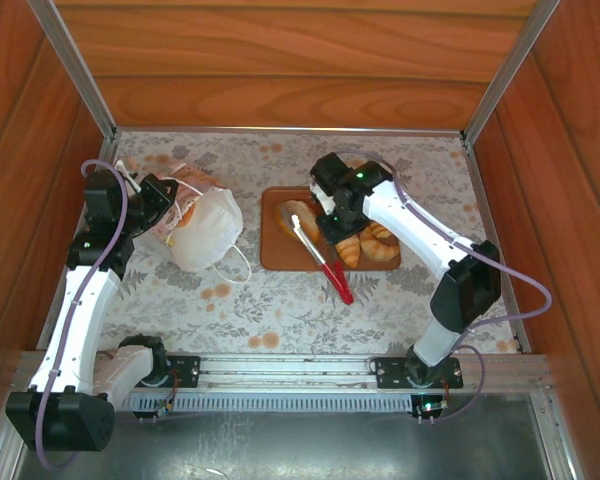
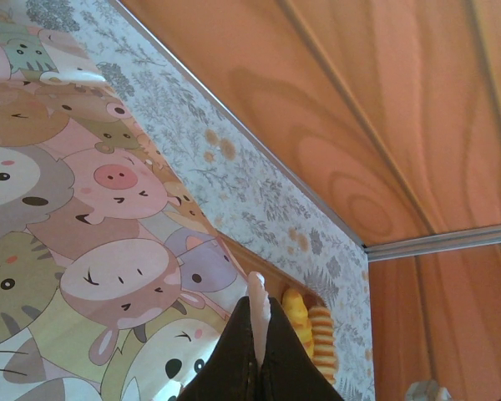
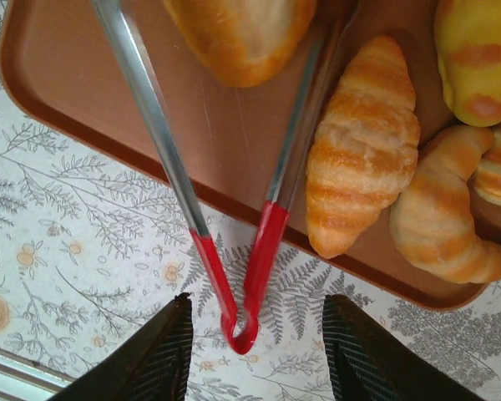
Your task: Take the fake bread out of the paper bag
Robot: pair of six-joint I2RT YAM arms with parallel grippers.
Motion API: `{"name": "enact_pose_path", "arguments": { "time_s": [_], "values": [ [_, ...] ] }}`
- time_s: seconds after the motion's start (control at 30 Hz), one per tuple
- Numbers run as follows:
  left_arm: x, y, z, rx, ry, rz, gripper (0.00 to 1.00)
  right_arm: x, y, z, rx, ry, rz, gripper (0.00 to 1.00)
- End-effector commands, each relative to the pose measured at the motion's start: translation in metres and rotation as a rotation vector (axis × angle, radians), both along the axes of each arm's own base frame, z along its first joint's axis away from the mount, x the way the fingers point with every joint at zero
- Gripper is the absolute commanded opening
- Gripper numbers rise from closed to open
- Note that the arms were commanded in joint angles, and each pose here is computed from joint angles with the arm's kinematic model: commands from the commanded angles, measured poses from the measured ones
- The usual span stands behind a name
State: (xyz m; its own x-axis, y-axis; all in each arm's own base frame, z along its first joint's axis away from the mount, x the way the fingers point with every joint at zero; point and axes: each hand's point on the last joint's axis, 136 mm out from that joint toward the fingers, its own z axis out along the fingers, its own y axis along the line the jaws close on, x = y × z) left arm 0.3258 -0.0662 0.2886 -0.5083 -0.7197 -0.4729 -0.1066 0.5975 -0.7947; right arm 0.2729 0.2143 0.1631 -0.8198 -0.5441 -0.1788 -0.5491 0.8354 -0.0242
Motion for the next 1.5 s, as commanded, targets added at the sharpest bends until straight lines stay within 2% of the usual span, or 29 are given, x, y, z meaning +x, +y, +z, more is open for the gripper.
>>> {"name": "enact_pose_path", "arguments": {
  "time_s": [0.0,0.13,0.23,0.37,0.53,1.07,1.2,1.37,1.47],
  "values": [
    [0.001,0.006,0.012,0.012,-0.031,0.021,0.00,0.003,0.001,-0.003,-0.005,0.006,0.002,0.50],
    [0.001,0.007,0.012,0.015,-0.033,0.023,0.00,-0.022,0.008,-0.020,0.062,0.127,0.001,0.56],
    [0.000,0.007,0.009,0.016,-0.027,0.025,0.00,-0.045,-0.001,-0.046,0.044,0.224,-0.070,0.63],
    [0.001,0.007,0.005,0.013,-0.017,0.025,0.00,-0.064,-0.004,-0.067,0.096,0.264,-0.149,0.72],
    [0.004,0.005,0.006,0.007,-0.009,0.012,0.00,-0.065,0.005,-0.079,0.105,0.273,-0.119,0.77],
    [0.004,0.006,0.001,0.007,0.000,0.018,0.00,-0.039,0.020,-0.125,-0.103,0.263,-0.030,0.78],
    [0.005,0.005,0.002,0.005,0.002,0.011,0.00,-0.032,0.030,-0.127,-0.092,0.264,-0.035,0.72],
    [0.003,0.007,0.001,0.010,-0.001,0.021,0.00,-0.028,0.026,-0.140,-0.165,0.289,-0.049,0.72],
    [0.003,0.008,-0.001,0.009,0.001,0.022,0.00,-0.026,0.026,-0.143,-0.169,0.279,-0.060,0.64]
  ]
}}
